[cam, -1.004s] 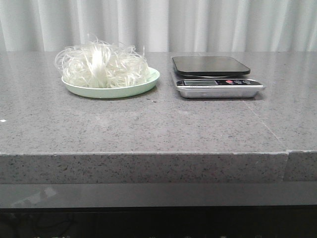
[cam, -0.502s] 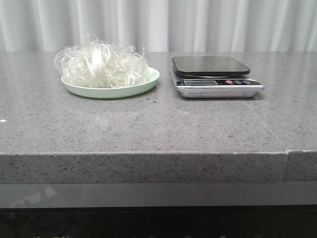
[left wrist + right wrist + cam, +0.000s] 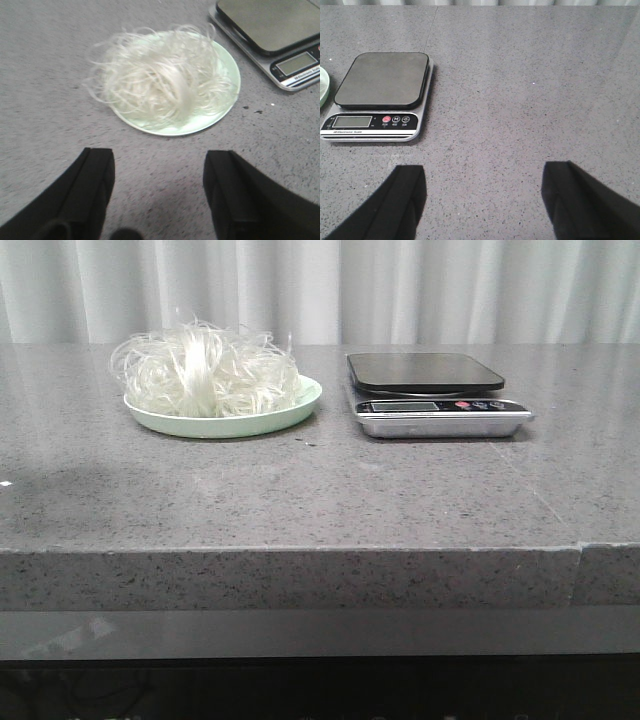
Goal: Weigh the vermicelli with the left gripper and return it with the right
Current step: 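Lower the left gripper onto the vermicelli pile and close it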
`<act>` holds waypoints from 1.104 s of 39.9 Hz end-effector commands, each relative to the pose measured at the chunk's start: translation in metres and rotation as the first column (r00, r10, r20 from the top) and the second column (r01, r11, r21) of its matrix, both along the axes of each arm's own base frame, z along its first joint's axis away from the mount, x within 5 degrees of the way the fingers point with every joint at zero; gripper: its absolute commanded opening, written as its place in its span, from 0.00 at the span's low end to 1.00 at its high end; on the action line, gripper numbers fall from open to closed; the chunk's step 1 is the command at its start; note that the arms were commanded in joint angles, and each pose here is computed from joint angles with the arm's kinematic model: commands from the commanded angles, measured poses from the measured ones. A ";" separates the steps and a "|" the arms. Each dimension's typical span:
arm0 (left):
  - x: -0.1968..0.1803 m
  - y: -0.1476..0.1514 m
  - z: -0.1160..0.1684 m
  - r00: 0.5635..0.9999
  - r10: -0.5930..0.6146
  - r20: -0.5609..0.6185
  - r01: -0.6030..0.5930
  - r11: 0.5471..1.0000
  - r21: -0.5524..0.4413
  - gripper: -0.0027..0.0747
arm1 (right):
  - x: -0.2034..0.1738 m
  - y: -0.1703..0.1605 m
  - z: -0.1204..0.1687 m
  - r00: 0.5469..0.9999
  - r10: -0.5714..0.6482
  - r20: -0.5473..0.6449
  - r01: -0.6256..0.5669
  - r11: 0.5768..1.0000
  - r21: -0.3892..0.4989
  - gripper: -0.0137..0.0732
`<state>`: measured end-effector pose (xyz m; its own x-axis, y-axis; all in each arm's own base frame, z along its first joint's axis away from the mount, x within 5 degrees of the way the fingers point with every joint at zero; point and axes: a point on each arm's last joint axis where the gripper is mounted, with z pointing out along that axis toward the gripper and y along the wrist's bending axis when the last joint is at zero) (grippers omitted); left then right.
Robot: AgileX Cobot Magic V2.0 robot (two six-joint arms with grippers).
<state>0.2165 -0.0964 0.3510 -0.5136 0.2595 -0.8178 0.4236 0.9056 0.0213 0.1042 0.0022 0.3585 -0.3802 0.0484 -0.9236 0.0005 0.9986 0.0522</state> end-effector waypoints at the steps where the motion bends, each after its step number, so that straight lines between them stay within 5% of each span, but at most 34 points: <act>1: 0.019 -0.015 0.016 0.998 -0.009 0.059 0.014 0.997 -0.080 0.65 | 0.002 -0.001 0.015 0.996 -0.004 0.087 0.005 1.000 -0.009 0.84; 19: 0.106 -0.057 -0.011 0.999 -0.006 -0.049 0.003 0.998 -0.069 0.65 | 0.002 -0.001 0.015 0.996 -0.004 0.087 0.005 1.000 -0.009 0.84; 36: 0.149 -0.076 -0.046 0.993 -0.008 -0.116 0.007 1.000 -0.008 0.65 | 0.002 -0.001 0.015 0.996 -0.004 0.087 0.005 1.000 -0.009 0.84; 44: 0.149 -0.076 -0.048 0.993 -0.008 -0.121 0.008 1.000 -0.003 0.38 | 0.002 -0.001 0.015 0.996 -0.004 0.087 0.005 1.000 -0.009 0.84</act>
